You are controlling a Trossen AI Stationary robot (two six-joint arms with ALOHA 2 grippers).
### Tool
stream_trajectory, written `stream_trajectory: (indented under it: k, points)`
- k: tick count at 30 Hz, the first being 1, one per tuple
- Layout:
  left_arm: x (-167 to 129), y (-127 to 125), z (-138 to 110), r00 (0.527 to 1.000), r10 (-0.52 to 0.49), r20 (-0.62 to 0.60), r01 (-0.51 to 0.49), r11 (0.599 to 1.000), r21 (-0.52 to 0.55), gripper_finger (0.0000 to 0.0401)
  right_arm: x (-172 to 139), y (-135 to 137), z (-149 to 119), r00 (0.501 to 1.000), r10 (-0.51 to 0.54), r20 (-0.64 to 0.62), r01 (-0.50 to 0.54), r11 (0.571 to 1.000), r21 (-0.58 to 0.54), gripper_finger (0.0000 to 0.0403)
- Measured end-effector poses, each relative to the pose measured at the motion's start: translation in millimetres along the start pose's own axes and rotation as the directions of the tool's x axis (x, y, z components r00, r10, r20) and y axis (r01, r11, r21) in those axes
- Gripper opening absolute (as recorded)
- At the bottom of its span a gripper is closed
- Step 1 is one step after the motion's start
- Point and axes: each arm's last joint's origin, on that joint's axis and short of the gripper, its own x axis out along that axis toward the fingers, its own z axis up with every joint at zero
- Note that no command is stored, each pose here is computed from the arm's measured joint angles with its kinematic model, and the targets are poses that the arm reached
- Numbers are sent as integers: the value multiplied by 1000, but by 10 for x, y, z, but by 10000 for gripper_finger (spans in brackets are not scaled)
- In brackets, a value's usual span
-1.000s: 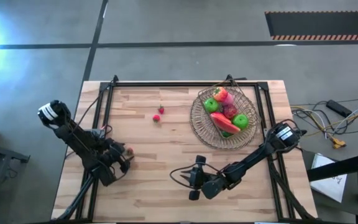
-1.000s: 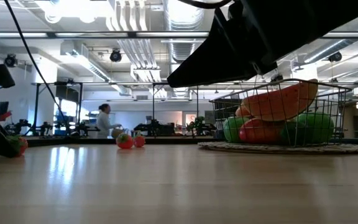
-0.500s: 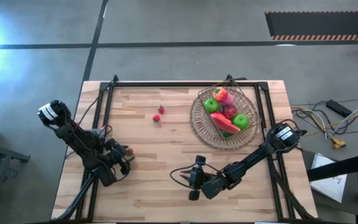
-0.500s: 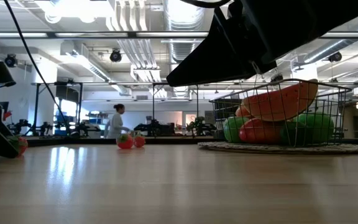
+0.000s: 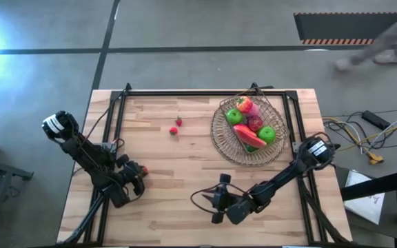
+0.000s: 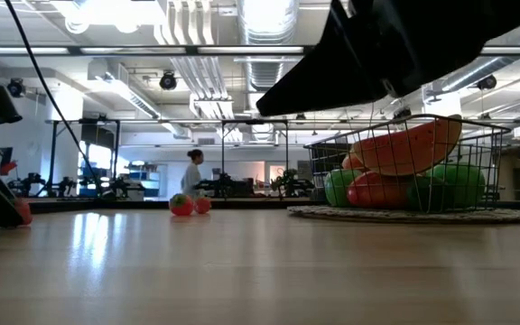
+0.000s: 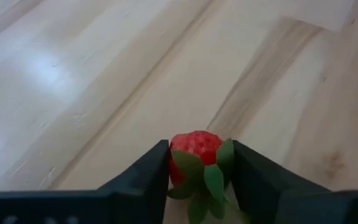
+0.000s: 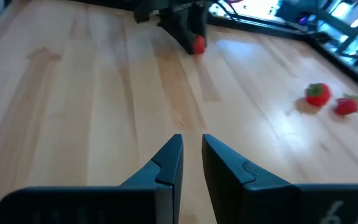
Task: Build produce basket
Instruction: Put the bottom strawberry into the gold wire basket
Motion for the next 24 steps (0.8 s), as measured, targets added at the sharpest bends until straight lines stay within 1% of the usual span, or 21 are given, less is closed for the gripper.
stream_trajectory:
  k: [2,5,7,9,12,15,19,21,24]
  points:
    - [-13,-32,19,1000,-8,-1,8,1000,17,116,-47,10,-13,1000,-28,-10,28,1000,-11,52]
    - [-29,-111,88,1000,-19,0,19,999,43,116,-114,36,-23,999,-52,-13,52,998,-20,52]
    - [-28,-189,157,999,-41,8,41,997,65,116,-143,56,-18,999,-46,-9,46,999,-22,52]
    - [0,-277,243,997,-79,24,77,993,88,119,-158,69,-20,999,-42,-8,41,999,-25,52]
    - [82,-417,410,984,-170,54,163,980,115,129,-170,75,-42,999,-41,-22,41,999,-24,52]
    - [176,-530,641,955,-283,91,268,951,152,131,-201,77,-98,997,-48,-61,47,999,-14,52]
    - [274,-597,988,886,-422,191,378,898,226,133,-328,115,-169,993,-41,-115,45,998,34,52]
    - [323,-594,1195,851,-470,234,414,874,254,134,-424,158,-212,990,-27,-139,37,997,74,52]
    - [393,-620,1555,822,-508,257,428,849,309,134,-625,280,-280,988,17,-153,4,991,132,52]
